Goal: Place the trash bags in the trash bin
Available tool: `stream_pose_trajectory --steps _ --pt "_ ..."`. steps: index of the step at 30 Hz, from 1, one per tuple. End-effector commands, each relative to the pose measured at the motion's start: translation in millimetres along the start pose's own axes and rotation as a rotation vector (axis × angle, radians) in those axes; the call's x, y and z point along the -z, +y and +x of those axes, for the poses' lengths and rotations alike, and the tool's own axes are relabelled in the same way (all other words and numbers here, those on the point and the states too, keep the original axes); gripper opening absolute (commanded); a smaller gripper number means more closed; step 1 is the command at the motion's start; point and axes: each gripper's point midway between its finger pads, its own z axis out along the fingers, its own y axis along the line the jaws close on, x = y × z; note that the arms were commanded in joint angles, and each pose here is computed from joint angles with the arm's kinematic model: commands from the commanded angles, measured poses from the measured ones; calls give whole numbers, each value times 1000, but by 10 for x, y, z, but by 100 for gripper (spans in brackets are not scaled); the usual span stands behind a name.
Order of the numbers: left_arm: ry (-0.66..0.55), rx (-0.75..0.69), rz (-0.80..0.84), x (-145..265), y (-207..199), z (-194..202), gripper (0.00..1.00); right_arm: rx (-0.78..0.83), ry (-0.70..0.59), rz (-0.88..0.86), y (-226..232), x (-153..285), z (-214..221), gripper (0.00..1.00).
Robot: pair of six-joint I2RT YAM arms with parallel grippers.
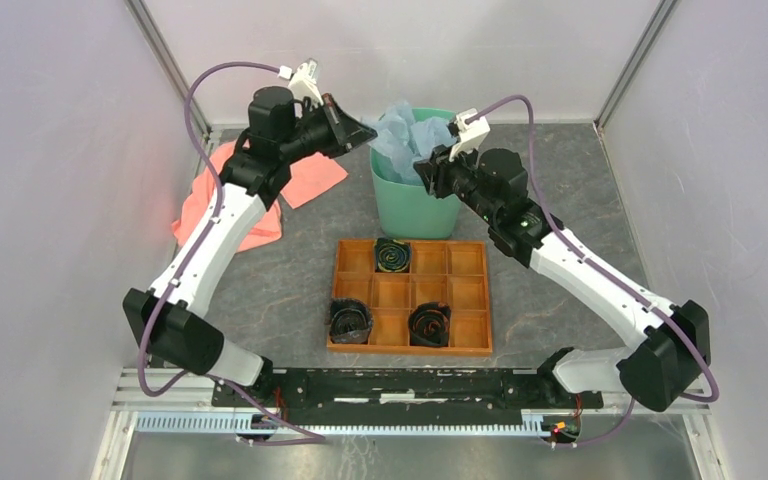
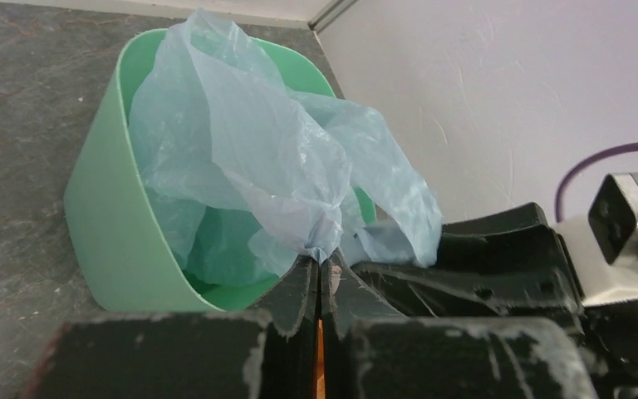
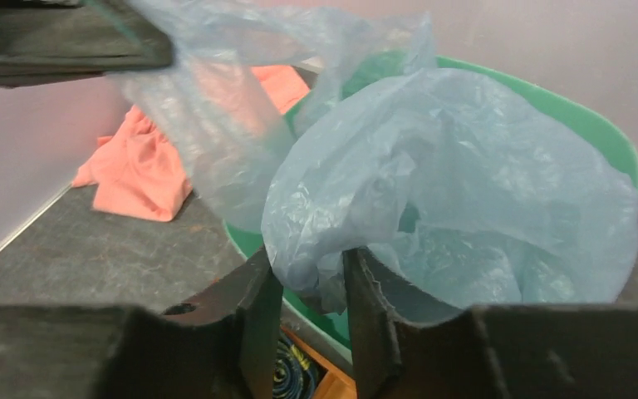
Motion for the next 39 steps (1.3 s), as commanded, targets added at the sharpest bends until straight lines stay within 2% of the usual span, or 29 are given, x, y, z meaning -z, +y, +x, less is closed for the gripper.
stream_pose_trajectory --steps 1,2,4,5,8,12,16,20,29,35,39 --pt "-24 -6 150 217 -366 -51 2 -15 -173 100 -165 45 -426 27" --pt "-24 -8 156 243 -374 -30 2 -16 -175 120 -204 51 -433 17" --pt "-25 -16 136 287 -324 16 2 0 -187 141 -247 82 -467 3" --pt "-24 -23 115 296 -272 42 2 8 -192 144 -248 97 -491 1" --pt "-26 -58 -1 326 -38 90 2 47 -160 200 -361 157 -524 0" --pt "-58 -135 -248 458 414 43 2 115 -43 284 -646 365 -420 1" --pt "-114 -223 -460 676 786 -82 2 177 18 430 -1003 773 -426 0" --pt "-158 -256 -599 841 1022 -162 2 242 3 641 -1307 1274 -520 1" --pt "-209 -286 -666 1058 1056 -239 2 263 33 819 -1561 1559 -383 0" --pt "-230 -305 -605 1103 949 -218 2 264 44 839 -1713 1377 -478 0" --pt "-219 -298 -568 1070 943 -126 2 215 66 745 -1785 1113 -524 0"
